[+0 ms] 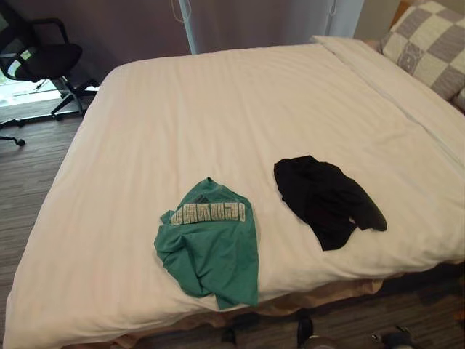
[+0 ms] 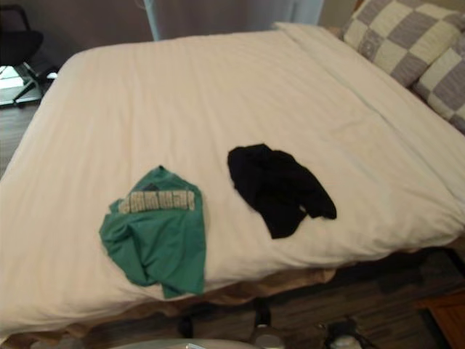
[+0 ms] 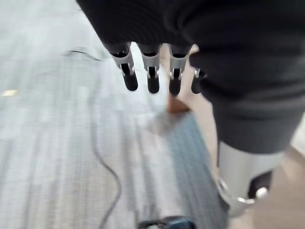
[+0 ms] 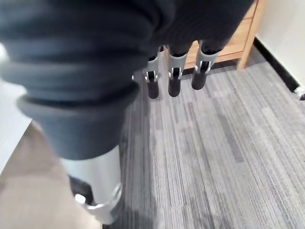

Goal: Tidy up the quilt and then pick up the clothes from the bed and put them into the laundry hamper.

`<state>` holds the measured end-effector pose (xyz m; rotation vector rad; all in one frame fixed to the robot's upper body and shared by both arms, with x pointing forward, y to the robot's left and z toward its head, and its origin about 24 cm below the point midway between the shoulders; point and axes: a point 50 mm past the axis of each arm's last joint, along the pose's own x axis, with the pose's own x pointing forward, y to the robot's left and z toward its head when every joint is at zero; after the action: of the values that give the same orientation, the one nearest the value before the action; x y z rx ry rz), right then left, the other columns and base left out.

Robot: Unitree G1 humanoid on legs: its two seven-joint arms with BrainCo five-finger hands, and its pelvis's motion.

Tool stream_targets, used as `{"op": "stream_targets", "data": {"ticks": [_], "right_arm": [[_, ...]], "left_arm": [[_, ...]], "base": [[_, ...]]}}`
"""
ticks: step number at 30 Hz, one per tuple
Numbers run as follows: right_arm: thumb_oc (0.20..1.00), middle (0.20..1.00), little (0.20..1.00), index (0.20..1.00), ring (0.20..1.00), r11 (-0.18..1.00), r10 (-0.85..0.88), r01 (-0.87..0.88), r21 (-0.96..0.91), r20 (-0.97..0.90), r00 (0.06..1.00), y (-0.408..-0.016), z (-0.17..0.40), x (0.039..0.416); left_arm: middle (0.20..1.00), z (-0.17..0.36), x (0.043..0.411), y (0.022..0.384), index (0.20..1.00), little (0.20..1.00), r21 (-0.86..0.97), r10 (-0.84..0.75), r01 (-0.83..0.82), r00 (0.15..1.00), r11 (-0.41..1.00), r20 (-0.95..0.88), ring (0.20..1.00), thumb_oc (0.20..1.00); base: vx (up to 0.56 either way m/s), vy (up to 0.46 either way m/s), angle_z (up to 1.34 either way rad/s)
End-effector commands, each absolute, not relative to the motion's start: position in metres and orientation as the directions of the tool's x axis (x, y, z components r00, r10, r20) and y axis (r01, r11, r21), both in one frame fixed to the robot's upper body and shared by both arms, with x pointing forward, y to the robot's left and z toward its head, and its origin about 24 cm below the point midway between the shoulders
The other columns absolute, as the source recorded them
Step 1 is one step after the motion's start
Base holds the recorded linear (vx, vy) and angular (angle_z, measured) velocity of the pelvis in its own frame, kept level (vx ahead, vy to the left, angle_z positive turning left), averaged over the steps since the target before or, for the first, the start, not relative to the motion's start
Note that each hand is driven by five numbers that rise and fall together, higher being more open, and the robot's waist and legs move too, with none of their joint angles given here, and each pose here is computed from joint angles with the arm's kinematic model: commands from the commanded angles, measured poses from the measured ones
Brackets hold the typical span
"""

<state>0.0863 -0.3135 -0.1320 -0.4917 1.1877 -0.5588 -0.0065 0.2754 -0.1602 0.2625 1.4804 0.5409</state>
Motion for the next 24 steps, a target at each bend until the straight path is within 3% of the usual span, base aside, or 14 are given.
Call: {"op": "stream_targets", "data": {"ticks": [1, 2, 3, 5, 7, 8, 9, 10, 11, 15, 18, 19, 21, 24], "right_arm": [[1.0, 1.0, 1.0, 1.0, 1.0, 0.637, -0.769, 0.334, -0.695, -0.538, 0.347, -0.36, -0.093, 0.111], [1.0, 1.0, 1.0, 1.0, 1.0, 0.637, -0.768, 0.333, -0.695, -0.539, 0.346, -0.359, -0.093, 0.11], [1.0, 1.0, 1.0, 1.0, 1.0, 0.547, -0.819, 0.408, -0.732, -0.364, 0.444, -0.385, -0.055, 0.126], [1.0, 1.0, 1.0, 1.0, 1.0, 0.5, -0.829, 0.43, -0.752, -0.271, 0.489, -0.393, -0.036, 0.13], [1.0, 1.0, 1.0, 1.0, 1.0, 0.339, -0.822, 0.471, -0.814, -0.013, 0.57, -0.416, 0.022, 0.141], [1.0, 1.0, 1.0, 1.0, 1.0, 0.34, -0.821, 0.47, -0.815, -0.013, 0.57, -0.416, 0.022, 0.141], [1.0, 1.0, 1.0, 1.0, 1.0, 0.305, -0.797, 0.485, -0.82, 0.059, 0.601, -0.417, 0.039, 0.147], [1.0, 1.0, 1.0, 1.0, 1.0, 0.252, -0.747, 0.495, -0.831, 0.159, 0.646, -0.417, 0.062, 0.157], [1.0, 1.0, 1.0, 1.0, 1.0, 0.252, -0.746, 0.495, -0.831, 0.159, 0.646, -0.417, 0.062, 0.157], [1.0, 1.0, 1.0, 1.0, 1.0, 0.2, -0.528, 0.488, -0.85, 0.326, 0.784, -0.389, 0.105, 0.191], [1.0, 1.0, 1.0, 1.0, 1.0, 0.197, -0.486, 0.478, -0.856, 0.338, 0.806, -0.382, 0.108, 0.197], [1.0, 1.0, 1.0, 1.0, 1.0, 0.113, -0.374, 0.427, -0.897, 0.36, 0.854, -0.369, 0.119, 0.209], [1.0, 1.0, 1.0, 1.0, 1.0, 0.109, -0.262, 0.395, -0.912, 0.357, 0.897, -0.346, 0.122, 0.229], [1.0, 1.0, 1.0, 1.0, 1.0, 0.124, -0.211, 0.39, -0.913, 0.36, 0.909, -0.332, 0.126, 0.243]], "left_arm": [[1.0, -0.119, -0.046, 0.356, 1.0, 1.0, 0.685, 0.671, -0.259, -0.156, 0.681, -0.725, 1.0, 1.0], [1.0, -0.119, -0.046, 0.356, 1.0, 1.0, 0.686, 0.671, -0.258, -0.157, 0.681, -0.725, 1.0, 1.0], [1.0, -0.091, -0.035, 0.398, 1.0, 1.0, 0.761, 0.784, -0.345, -0.105, 0.549, -0.612, 1.0, 1.0], [1.0, -0.073, -0.027, 0.419, 1.0, 1.0, 0.793, 0.844, -0.382, -0.061, 0.474, -0.533, 1.0, 1.0], [1.0, -0.004, 0.016, 0.466, 1.0, 1.0, 0.84, 0.958, -0.463, 0.173, 0.284, -0.229, 1.0, 1.0], [1.0, -0.004, 0.015, 0.466, 1.0, 1.0, 0.84, 0.958, -0.462, 0.172, 0.283, -0.229, 1.0, 1.0], [1.0, 0.026, 0.038, 0.473, 1.0, 1.0, 0.843, 0.954, -0.487, 0.286, 0.228, -0.092, 1.0, 1.0], [1.0, 0.066, 0.072, 0.47, 1.0, 1.0, 0.83, 0.895, -0.528, 0.439, 0.181, 0.084, 1.0, 1.0], [1.0, 0.066, 0.072, 0.47, 1.0, 1.0, 0.83, 0.895, -0.527, 0.438, 0.181, 0.083, 1.0, 1.0], [1.0, 0.136, 0.151, 0.426, 1.0, 1.0, 0.842, 0.568, -0.511, 0.75, 0.172, 0.339, 1.0, 1.0], [1.0, 0.136, 0.163, 0.415, 1.0, 1.0, 0.866, 0.51, -0.472, 0.793, 0.168, 0.333, 1.0, 1.0], [1.0, 0.127, 0.183, 0.391, 1.0, 1.0, 0.902, 0.4, -0.389, 0.869, 0.19, 0.291, 1.0, 1.0], [1.0, 0.11, 0.213, 0.356, 1.0, 1.0, 0.943, 0.256, -0.261, 0.945, 0.207, 0.205, 1.0, 1.0], [1.0, 0.099, 0.231, 0.339, 1.0, 1.0, 0.955, 0.21, -0.209, 0.964, 0.212, 0.165, 1.0, 1.0]], "base": [[0.11, 0.01, 0.14], [0.12, 0.019, 0.07], [0.05, 0.011, 0.02], [0.05, 0.017, 0.06], [0.05, 0.014, 0.05], [0.03, 0.0, 0.09], [0.03, 0.009, 0.15], [0.03, 0.009, 0.11], [0.03, 0.012, 0.06], [0.0, 0.002, -0.02], [0.01, -0.003, -0.03], [0.01, -0.013, -0.09], [-0.04, -0.009, -0.24], [-0.07, 0.001, -0.31]]}}
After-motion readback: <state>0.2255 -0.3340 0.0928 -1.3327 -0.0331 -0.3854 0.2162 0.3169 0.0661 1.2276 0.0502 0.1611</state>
